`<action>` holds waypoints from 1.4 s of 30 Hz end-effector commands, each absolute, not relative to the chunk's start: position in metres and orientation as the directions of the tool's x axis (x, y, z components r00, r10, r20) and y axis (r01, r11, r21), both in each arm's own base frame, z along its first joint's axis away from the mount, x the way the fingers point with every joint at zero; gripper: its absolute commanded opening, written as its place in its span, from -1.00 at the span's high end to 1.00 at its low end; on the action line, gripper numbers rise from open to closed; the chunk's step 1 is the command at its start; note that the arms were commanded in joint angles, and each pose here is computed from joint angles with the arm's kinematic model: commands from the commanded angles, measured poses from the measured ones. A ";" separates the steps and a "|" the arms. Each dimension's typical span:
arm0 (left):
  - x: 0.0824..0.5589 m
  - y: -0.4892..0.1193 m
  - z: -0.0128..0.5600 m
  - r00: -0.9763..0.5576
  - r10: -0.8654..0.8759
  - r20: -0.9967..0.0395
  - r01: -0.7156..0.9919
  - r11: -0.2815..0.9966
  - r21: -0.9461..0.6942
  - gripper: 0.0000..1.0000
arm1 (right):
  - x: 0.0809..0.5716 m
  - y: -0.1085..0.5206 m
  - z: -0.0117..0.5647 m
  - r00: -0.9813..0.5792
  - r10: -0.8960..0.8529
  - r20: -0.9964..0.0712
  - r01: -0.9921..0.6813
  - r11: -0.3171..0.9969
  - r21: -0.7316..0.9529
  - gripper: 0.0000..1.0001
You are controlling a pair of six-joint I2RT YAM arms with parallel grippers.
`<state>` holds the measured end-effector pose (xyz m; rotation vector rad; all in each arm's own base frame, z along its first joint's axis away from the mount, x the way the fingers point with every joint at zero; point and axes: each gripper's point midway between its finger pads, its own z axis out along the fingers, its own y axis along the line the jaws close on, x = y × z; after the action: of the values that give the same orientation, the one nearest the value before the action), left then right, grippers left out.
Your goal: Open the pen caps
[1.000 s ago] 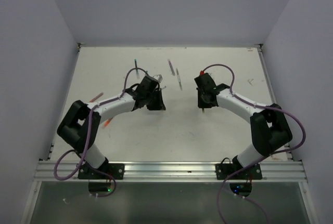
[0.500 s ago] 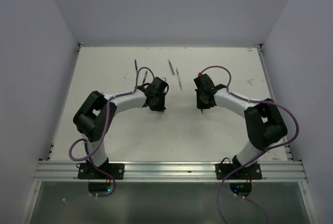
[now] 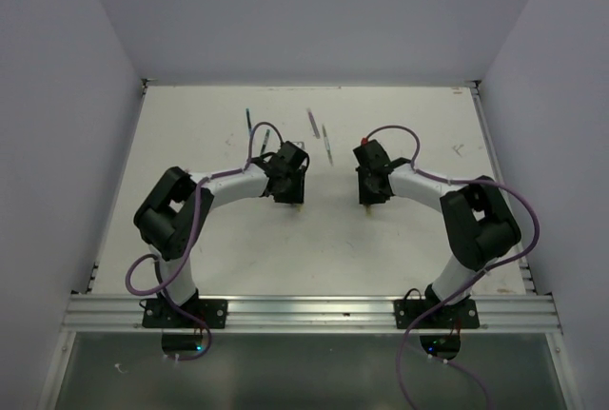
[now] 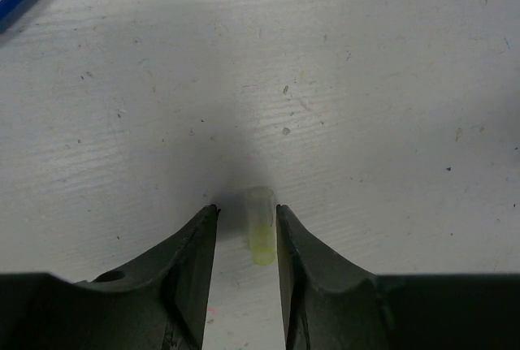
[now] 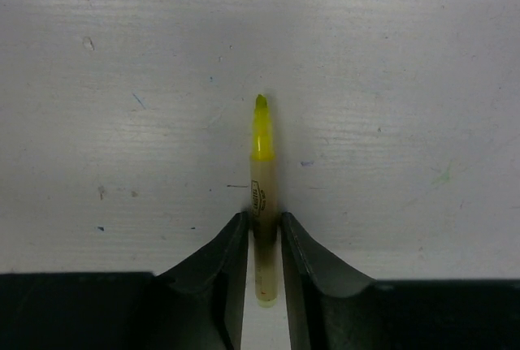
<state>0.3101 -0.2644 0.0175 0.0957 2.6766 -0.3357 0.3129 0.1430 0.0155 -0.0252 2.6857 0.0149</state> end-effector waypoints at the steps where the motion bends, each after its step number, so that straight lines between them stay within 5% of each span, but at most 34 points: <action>1: 0.305 -0.249 0.006 -0.908 0.046 -0.416 0.115 0.983 -0.141 0.21 | 0.316 0.143 0.017 -0.888 -0.024 -0.459 -0.032 0.999 0.011 0.41; 8: 0.306 -0.249 0.009 -0.902 0.040 -0.431 0.113 0.983 -0.146 0.14 | 0.315 0.143 0.020 -0.889 -0.040 -0.456 -0.048 0.999 0.007 0.21; 18: 0.319 -0.240 0.044 -0.849 0.013 -0.528 0.113 0.981 -0.157 -0.29 | 0.336 0.150 0.073 -0.826 -0.073 -0.559 -0.101 0.995 0.020 -0.39; 26: 0.328 -0.252 0.091 -0.805 -0.015 -0.594 0.186 0.943 -0.276 -0.39 | 0.379 0.185 0.104 -0.788 -0.121 -0.604 -0.203 0.977 0.070 -0.42; 42: 0.331 -0.235 0.160 -0.708 -0.081 -0.701 0.213 0.923 -0.321 -0.46 | 0.443 0.238 0.051 -0.799 -0.147 -0.583 -0.276 0.951 0.138 -0.36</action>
<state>0.3261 -0.2450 0.1336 0.1006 2.3926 -0.4920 0.4163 0.2212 0.0246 -0.2899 2.6142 0.2190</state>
